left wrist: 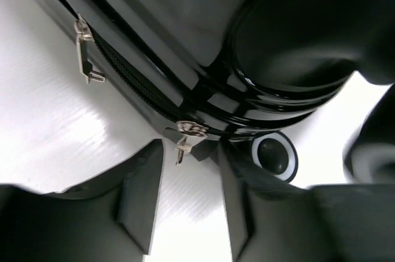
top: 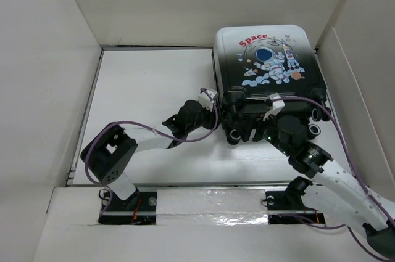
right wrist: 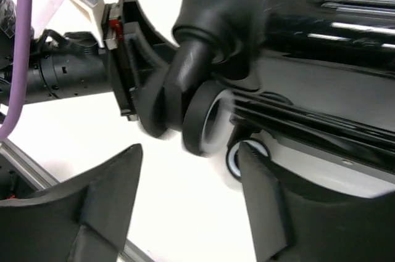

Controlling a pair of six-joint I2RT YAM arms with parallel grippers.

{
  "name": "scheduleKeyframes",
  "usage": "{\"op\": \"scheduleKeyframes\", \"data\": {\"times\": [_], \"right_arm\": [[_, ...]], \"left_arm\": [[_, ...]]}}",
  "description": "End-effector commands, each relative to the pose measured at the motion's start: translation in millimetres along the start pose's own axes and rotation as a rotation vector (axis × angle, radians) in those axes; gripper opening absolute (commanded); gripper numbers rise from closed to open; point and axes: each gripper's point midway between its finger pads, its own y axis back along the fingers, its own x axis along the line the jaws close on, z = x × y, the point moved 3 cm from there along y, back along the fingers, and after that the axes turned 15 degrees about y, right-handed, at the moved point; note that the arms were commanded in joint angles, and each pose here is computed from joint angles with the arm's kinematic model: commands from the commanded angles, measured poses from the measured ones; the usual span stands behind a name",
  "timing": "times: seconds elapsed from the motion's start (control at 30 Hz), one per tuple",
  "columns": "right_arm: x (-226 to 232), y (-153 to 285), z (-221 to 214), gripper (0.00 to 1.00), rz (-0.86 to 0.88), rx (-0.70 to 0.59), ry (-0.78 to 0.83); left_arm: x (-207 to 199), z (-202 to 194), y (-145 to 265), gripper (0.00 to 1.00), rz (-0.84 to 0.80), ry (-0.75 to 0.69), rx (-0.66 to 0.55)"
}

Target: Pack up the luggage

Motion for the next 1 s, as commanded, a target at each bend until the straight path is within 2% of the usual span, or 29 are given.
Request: {"op": "scheduleKeyframes", "data": {"times": [0.0,0.13,0.23,0.27,0.3,0.5,0.67,0.77,0.8,0.87,0.9,0.97], "right_arm": [[11.0,-8.3,37.0,0.75,0.058,-0.101,0.012],[12.9,-25.0,40.9,0.84,0.057,-0.083,0.018],[7.7,-40.3,41.6,0.89,0.007,-0.053,0.005],[5.6,-44.1,41.8,0.9,-0.011,-0.045,0.002],[0.5,-47.6,47.0,0.91,-0.053,-0.051,-0.007],[-12.8,-83.7,34.5,0.97,-0.17,0.042,-0.008],[-21.0,-102.4,42.8,0.97,-0.246,0.042,-0.013],[-28.1,-107.0,40.7,0.69,-0.318,0.08,0.004],[-32.8,-106.6,40.4,0.44,-0.349,0.087,0.015],[-36.5,-104.4,36.4,0.23,-0.37,0.11,0.033],[-38.5,-102.9,36.1,0.09,-0.378,0.113,0.051],[-40.0,-97.5,32.7,0.01,-0.384,0.134,0.06]], "left_arm": [[-3.6,31.3,-18.9,0.35,0.009,-0.034,-0.12],[-4.2,38.1,-22.0,0.25,0.007,-0.049,-0.155],[-0.8,45.8,-25.3,0.12,0.033,-0.066,-0.194],[0.3,46.8,-26.3,0.02,0.041,-0.067,-0.2],[2.2,48.4,-27.2,0.0,0.055,-0.066,-0.209],[19.1,61.7,-21.6,0.0,0.112,-0.059,-0.268],[21.7,67.8,-18.6,0.0,0.113,-0.077,-0.29],[20.9,70.2,-20.4,0.0,0.109,-0.091,-0.297],[20.1,70.6,-20.9,0.0,0.103,-0.1,-0.296],[19.0,70.3,-22.4,0.0,0.091,-0.103,-0.3],[20.6,70.6,-22.9,0.0,0.082,-0.101,-0.297],[18.6,68.4,-23.6,0.0,0.061,-0.097,-0.295]]}}
